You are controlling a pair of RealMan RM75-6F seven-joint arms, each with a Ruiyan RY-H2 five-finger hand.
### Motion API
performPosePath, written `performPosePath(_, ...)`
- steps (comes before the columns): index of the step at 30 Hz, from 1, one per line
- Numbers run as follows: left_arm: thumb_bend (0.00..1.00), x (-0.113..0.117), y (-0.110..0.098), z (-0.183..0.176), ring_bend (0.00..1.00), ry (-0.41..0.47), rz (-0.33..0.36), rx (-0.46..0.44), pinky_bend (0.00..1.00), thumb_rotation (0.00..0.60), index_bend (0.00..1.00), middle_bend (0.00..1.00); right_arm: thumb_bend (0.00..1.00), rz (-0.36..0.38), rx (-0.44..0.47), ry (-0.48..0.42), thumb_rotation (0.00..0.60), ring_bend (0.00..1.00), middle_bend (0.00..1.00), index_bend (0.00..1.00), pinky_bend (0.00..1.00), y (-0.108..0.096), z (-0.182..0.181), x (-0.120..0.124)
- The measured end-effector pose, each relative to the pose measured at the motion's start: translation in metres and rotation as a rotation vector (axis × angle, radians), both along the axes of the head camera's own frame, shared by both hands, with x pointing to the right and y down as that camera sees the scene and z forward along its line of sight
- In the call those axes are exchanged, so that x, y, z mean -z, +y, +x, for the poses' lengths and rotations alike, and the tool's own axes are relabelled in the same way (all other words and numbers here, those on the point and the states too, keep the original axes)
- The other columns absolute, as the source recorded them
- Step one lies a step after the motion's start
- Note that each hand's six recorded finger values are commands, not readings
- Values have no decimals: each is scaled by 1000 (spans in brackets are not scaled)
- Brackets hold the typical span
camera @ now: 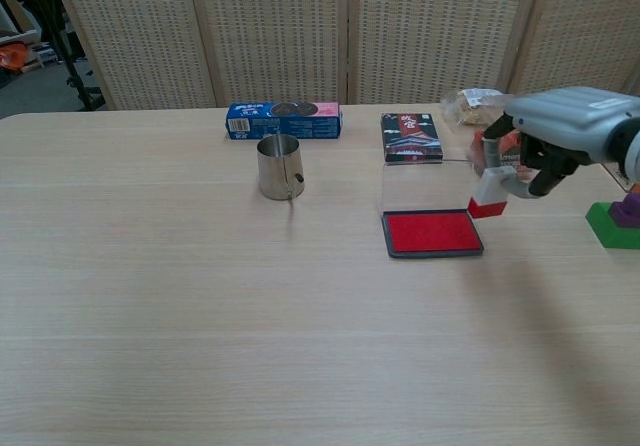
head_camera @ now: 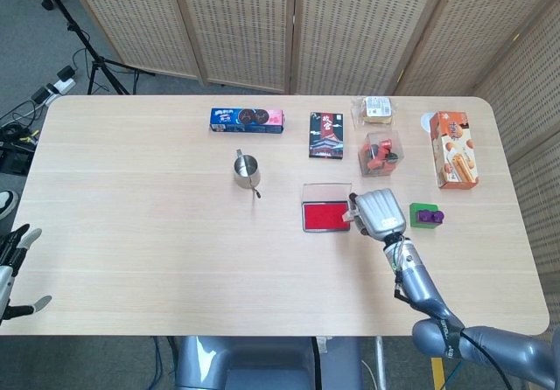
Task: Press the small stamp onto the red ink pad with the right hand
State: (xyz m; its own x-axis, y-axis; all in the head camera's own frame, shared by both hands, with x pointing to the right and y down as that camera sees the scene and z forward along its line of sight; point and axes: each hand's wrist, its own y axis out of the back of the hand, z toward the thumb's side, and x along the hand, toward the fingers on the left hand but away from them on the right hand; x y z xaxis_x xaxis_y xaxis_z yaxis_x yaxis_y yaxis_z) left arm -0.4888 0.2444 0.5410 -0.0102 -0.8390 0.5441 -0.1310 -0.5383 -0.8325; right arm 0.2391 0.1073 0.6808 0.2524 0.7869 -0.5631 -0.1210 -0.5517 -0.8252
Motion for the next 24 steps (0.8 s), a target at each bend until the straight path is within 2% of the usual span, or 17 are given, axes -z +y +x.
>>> performPosePath(9, 0, -3, 1, 2, 0, -10, -6, -5, 0, 600, 0, 0, 569, -29, -16, 10, 600, 1000, 1000, 542, 1000, 24, 43, -20)
performPosePath(24, 0, -9, 2, 7, 0, -26, -19, -16, 0, 600, 0, 0, 569, -48, -31, -13, 600, 1000, 1000, 542, 1000, 44, 70, -46)
